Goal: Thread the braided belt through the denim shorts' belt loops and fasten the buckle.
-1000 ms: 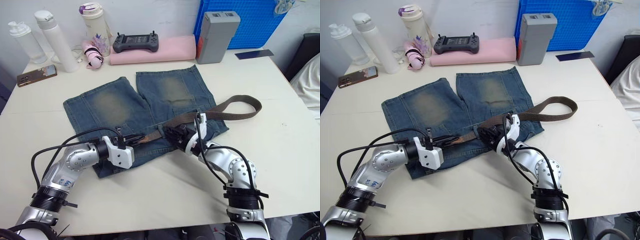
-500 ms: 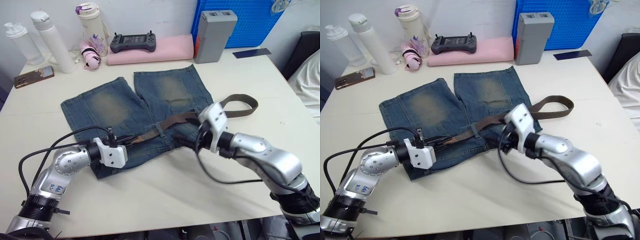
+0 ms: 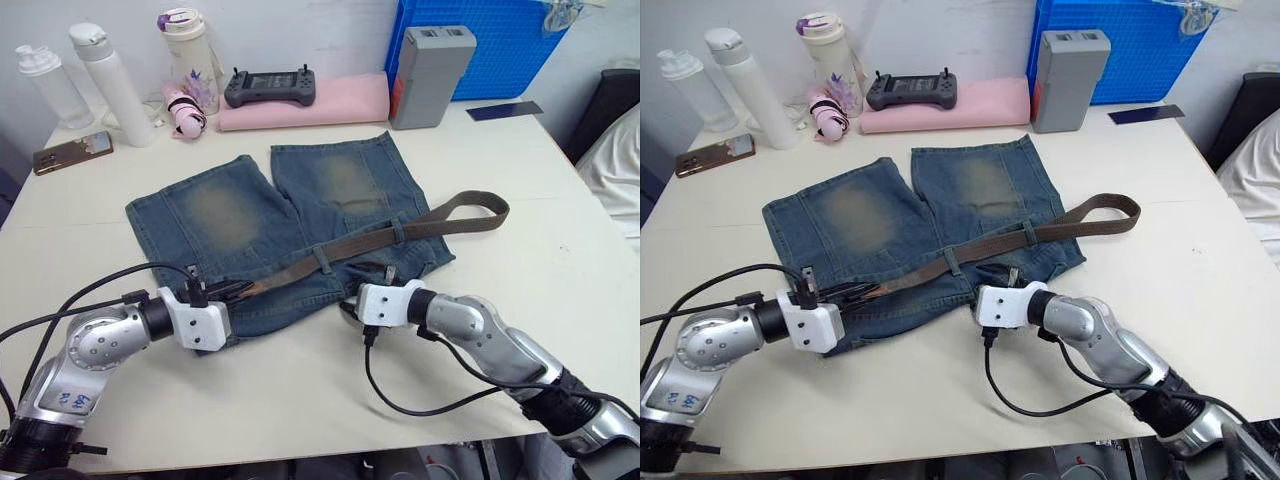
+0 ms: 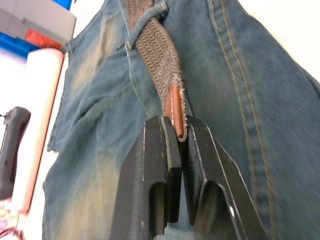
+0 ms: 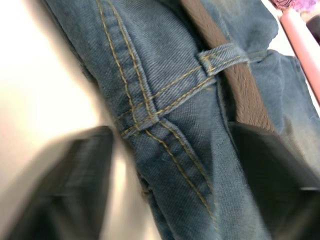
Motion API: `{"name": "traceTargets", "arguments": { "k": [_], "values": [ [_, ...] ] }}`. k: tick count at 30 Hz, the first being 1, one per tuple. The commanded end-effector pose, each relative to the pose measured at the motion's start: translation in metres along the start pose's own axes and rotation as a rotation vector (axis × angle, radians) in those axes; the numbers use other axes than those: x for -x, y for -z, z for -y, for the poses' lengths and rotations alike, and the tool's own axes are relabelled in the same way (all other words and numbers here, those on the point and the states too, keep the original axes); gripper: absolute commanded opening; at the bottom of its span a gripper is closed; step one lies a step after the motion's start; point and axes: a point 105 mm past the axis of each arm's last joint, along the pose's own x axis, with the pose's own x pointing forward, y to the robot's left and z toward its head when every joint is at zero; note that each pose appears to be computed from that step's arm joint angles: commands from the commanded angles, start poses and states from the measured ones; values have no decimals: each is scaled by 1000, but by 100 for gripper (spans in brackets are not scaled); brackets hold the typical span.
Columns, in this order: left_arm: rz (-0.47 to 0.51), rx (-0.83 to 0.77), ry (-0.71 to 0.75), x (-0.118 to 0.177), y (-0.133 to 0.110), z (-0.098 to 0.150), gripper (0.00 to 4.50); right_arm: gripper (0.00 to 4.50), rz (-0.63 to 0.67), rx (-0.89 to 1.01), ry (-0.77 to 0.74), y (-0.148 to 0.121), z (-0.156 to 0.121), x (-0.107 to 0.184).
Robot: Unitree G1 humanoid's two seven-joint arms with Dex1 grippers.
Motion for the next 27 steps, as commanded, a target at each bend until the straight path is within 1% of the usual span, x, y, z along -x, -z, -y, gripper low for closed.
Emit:
{"name": "traceTargets", "arguments": {
  "k": [1, 3, 5, 7, 10, 12, 18, 23, 25, 27],
  "values": [
    [6, -23, -34, 7, -6, -11, 0, 173, -200, -76, 90, 46, 18, 10],
    [5, -27, -35, 5, -6, -12, 0, 81, -249, -133, 128, 57, 27, 14],
    [7, -31, -37, 4, -6, -13, 0, 6, -286, -166, 153, 66, 34, 21],
    [9, -34, -39, 3, -6, -13, 0, 6, -314, -177, 170, 74, 39, 30],
    [18, -43, -41, 1, -6, -13, 0, 6, -377, -194, 199, 91, 47, 54],
    [27, -48, -42, 0, -8, -13, 0, 6, -404, -198, 210, 98, 50, 64],
    [45, -70, -36, -4, -9, -10, 0, 6, -427, -216, 214, 104, 48, 74],
    [73, -94, -38, -7, -13, -4, 0, 6, -374, -268, 189, 92, 41, 70],
    [74, -102, -43, -7, -13, -3, 0, 85, -354, -280, 195, 88, 44, 71],
    [73, -113, -53, -5, -11, -3, 0, 150, -324, -319, 175, 83, 48, 78]
  ]
}}
